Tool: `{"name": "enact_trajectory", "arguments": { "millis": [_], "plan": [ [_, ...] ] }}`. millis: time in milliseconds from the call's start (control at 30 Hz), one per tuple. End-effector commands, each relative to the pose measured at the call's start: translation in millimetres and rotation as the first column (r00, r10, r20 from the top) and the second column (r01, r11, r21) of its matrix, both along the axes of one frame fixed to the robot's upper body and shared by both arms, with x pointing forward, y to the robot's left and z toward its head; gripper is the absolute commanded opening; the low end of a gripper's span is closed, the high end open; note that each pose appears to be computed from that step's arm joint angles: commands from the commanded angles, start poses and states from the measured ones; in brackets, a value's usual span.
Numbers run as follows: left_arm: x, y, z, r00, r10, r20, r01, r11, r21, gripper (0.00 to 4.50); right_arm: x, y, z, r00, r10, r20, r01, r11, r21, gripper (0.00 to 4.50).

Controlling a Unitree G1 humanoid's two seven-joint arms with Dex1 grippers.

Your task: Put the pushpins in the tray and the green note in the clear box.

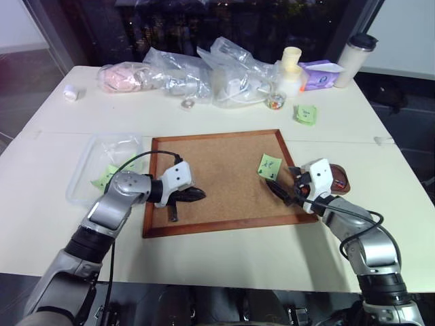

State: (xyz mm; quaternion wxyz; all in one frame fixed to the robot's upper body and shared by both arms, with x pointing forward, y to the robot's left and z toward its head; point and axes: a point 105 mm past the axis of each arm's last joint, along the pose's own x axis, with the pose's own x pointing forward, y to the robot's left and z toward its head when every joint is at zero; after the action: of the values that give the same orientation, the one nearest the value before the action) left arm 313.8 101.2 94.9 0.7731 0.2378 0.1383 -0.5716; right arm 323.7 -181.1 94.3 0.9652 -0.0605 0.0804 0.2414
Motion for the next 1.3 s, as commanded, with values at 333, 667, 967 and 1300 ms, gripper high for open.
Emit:
{"name": "enact_trajectory", "arguments": {
  "millis": [333, 667, 967, 1300],
  "plan": [
    [-6.4, 0.6, -16.2, 1.000, 0.004, -0.029, -0.002, 0.999, 0.042, 0.00, 11.7, 12.2, 3.2, 0.995, 0.058, 0.078, -0.052, 0.996, -0.079, 2.79],
    [-6.7, 2.6, -16.1, 0.999, 0.010, -0.031, -0.009, 0.999, 0.045, 0.00, 12.2, 8.2, 7.7, 0.995, 0.033, 0.095, -0.028, 0.998, -0.049, 0.02],
    [-8.6, 4.4, -19.5, 0.999, -0.003, -0.048, 0.006, 0.998, 0.070, 0.00, 10.2, 2.9, 32.5, 0.988, 0.004, 0.154, -0.012, 0.998, 0.054, 0.02],
    [-12.4, 6.3, -24.1, 0.997, -0.018, -0.077, 0.025, 0.995, 0.094, 0.00, 12.5, -10.0, 52.6, 0.982, -0.047, 0.183, 0.027, 0.994, 0.109, 0.02]
  ]
}}
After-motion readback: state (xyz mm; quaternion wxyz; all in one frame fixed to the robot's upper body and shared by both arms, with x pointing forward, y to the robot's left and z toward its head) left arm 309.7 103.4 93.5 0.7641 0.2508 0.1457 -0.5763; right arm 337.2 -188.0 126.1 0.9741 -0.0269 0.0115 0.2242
